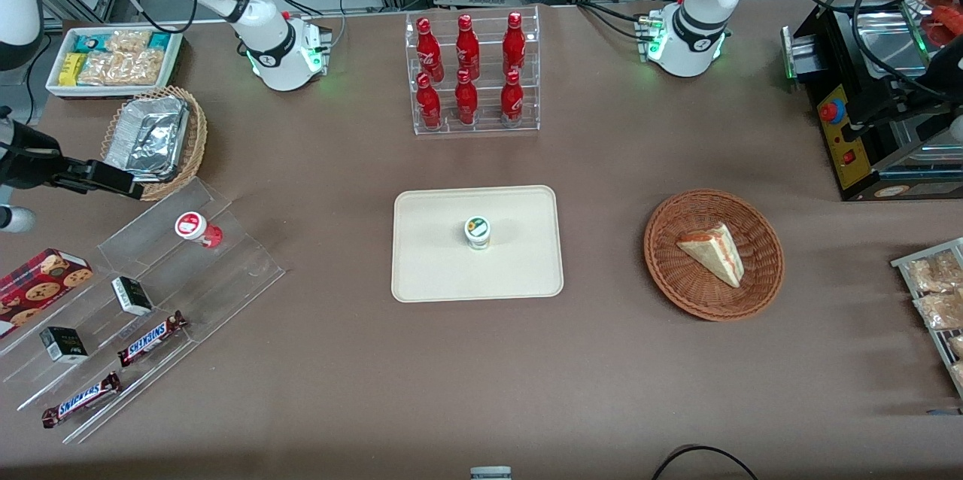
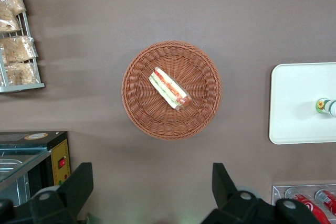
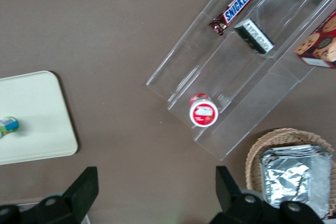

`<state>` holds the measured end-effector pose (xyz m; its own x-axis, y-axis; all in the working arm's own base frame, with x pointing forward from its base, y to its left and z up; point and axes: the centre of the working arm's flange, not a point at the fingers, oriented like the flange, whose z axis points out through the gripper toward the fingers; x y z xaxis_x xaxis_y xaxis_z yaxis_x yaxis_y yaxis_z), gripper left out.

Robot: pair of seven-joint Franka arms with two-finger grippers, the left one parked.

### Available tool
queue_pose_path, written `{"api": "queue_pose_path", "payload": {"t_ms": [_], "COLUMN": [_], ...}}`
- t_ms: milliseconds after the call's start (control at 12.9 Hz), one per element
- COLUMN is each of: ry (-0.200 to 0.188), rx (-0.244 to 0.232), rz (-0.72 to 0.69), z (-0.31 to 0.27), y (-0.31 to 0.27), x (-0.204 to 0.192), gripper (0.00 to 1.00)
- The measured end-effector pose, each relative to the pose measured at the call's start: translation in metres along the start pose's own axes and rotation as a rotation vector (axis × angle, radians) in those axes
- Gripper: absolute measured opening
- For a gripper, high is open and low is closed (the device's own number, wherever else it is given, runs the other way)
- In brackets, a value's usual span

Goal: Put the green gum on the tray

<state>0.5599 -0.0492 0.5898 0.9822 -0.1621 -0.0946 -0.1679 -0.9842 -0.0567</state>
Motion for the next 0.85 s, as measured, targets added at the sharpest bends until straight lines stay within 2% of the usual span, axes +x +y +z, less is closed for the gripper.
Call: {"api": "queue_pose_path", "payload": {"t_ms": [388, 620, 853], "ry": [0.007, 0.008, -0.010], "rx": [-0.003, -0.025, -0.039], "rz": [-0.050, -0.078, -0.110], "z": [-0.004, -0.005, -0.003], "y": [0.027, 0.017, 0.000], "x": [0.000, -0.001, -0.005], "gripper": [1.00, 1.00, 1.00]}}
